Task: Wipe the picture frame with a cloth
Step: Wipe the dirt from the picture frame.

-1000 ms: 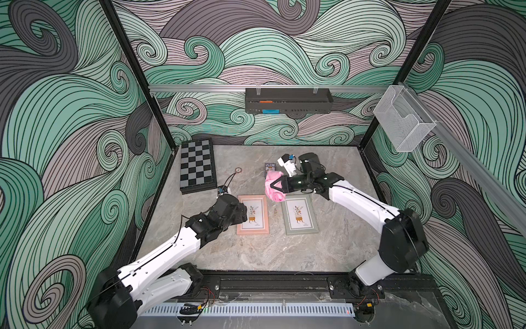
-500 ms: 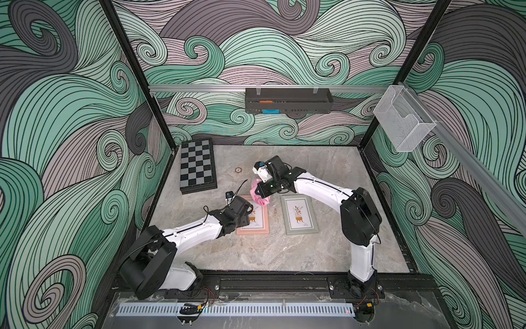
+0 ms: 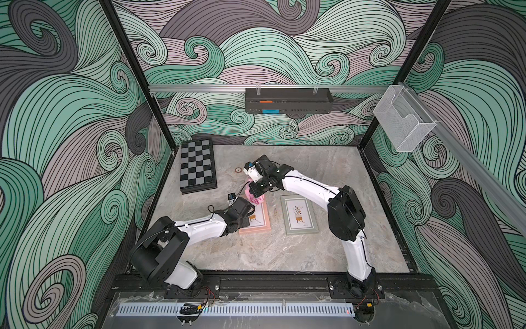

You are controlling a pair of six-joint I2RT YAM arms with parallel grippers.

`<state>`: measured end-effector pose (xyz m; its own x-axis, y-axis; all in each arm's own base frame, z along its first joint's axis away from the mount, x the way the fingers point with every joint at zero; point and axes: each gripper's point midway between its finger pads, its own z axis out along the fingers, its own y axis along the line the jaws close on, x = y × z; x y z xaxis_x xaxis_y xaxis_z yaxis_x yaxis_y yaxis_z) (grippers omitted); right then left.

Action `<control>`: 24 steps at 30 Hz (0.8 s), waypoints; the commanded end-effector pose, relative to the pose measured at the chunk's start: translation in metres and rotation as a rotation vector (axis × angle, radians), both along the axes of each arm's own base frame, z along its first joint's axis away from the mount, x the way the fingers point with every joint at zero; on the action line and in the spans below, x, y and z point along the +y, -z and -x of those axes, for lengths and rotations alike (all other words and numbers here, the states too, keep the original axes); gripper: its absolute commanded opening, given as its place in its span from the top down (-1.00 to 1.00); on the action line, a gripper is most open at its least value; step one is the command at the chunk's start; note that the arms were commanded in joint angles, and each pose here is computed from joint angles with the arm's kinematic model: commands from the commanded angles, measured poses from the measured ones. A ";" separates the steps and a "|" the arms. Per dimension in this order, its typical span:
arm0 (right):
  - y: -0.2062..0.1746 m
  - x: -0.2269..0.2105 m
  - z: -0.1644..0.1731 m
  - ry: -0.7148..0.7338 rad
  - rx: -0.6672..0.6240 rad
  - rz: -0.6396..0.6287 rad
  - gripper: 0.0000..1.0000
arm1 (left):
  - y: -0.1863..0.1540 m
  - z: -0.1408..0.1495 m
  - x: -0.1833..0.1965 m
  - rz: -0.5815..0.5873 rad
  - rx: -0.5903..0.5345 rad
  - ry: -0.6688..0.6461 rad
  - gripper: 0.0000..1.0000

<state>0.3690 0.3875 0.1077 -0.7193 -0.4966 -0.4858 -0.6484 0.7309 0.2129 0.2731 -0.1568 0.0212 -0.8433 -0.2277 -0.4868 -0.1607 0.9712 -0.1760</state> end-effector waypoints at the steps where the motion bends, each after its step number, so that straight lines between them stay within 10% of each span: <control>1: 0.011 0.005 0.002 -0.027 0.020 0.032 0.98 | 0.010 0.028 0.015 -0.035 0.114 -0.004 0.75; 17: 0.045 0.087 0.038 -0.171 0.080 0.012 0.60 | 0.017 0.051 0.018 0.014 0.148 -0.025 0.81; 24: 0.066 0.042 0.015 -0.124 -0.047 0.219 0.65 | 0.018 0.048 0.016 0.018 0.146 -0.023 0.84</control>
<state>0.3456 0.4586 0.0516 -0.6378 -0.6374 -0.4323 -0.7480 0.6465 0.1503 0.2387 -0.1445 0.0189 -0.8688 -0.2729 -0.4131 -0.2057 0.9579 -0.2002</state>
